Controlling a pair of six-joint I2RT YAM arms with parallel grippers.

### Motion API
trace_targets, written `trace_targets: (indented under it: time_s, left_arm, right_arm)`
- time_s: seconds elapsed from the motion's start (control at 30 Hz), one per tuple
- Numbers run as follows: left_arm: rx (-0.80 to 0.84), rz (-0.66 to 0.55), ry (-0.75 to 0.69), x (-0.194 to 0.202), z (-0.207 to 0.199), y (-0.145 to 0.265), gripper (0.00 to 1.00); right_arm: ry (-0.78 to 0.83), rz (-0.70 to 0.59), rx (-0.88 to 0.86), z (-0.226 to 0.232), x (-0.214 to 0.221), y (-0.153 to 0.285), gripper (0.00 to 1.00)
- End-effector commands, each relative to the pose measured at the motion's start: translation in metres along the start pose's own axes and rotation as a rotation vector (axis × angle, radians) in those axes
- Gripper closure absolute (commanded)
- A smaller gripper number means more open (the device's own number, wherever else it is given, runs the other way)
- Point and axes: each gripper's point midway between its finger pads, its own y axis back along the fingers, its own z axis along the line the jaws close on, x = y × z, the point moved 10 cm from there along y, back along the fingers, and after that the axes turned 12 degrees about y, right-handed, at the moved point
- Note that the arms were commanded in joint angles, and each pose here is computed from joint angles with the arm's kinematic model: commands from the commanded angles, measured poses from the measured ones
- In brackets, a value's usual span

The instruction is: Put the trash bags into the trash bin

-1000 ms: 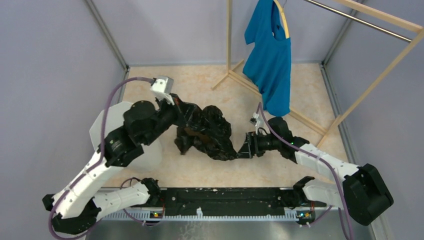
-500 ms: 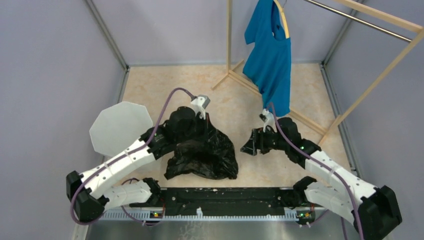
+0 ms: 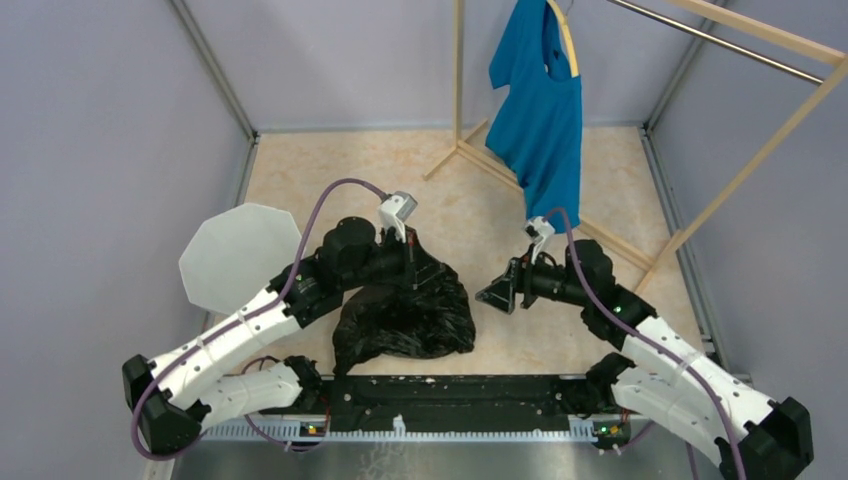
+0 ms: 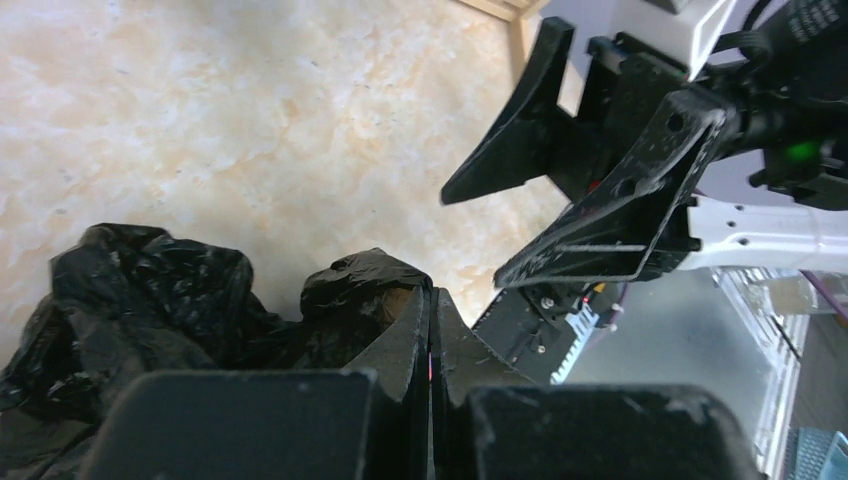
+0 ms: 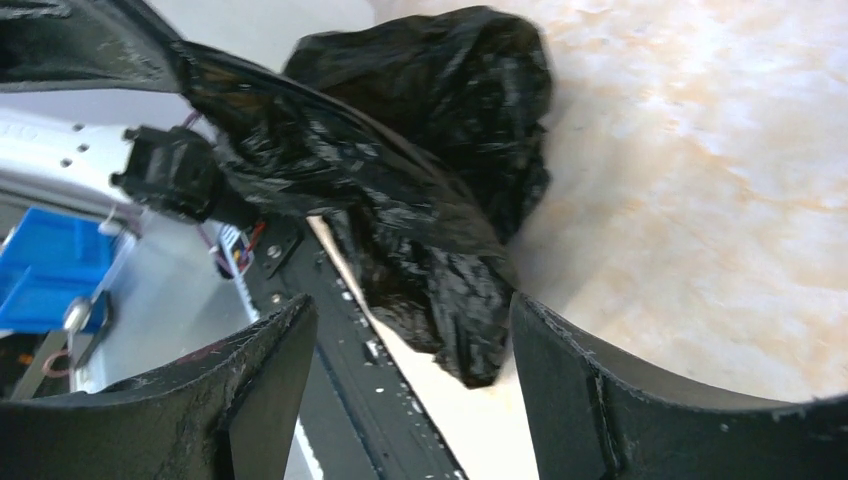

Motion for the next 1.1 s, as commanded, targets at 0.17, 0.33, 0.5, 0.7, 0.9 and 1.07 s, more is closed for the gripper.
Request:
trace_targets:
  time_s: [0.17, 0.33, 0.5, 0.7, 0.9, 1.07]
  left_arm:
    - [0.199, -0.072, -0.057, -0.034, -0.042, 0.006, 1.0]
    - [0.277, -0.1, -0.163, -0.049, -0.06, 0.021, 1.0]
    - [0.379, -0.004, -0.323, -0.037, -0.057, 0.025, 1.0]
    - [0.437, 0.09, -0.469, -0.014, -0.037, 0.031, 1.0]
    - [0.622, 0.112, -0.538, 0.003, -0.035, 0.039, 1.0]
    - [0.669, 0.158, -0.578, 0.007, -0.033, 0.036, 1.0]
  right_arm:
    - [0.127, -0.093, -0.069, 0.028, -0.041, -0.012, 0.27]
    - [0.21, -0.09, 0.0, 0.024, -0.047, -0.005, 0.27]
    - [0.362, -0.168, 0.027, 0.026, -0.059, 0.01, 0.24]
    - [0.51, -0.374, -0.122, 0.055, -0.091, 0.036, 0.22]
    - [0.546, -0.336, -0.416, 0.072, -0.094, 0.026, 0.23]
    - [0.473, -0.249, -0.608, 0.076, -0.092, 0.009, 0.18]
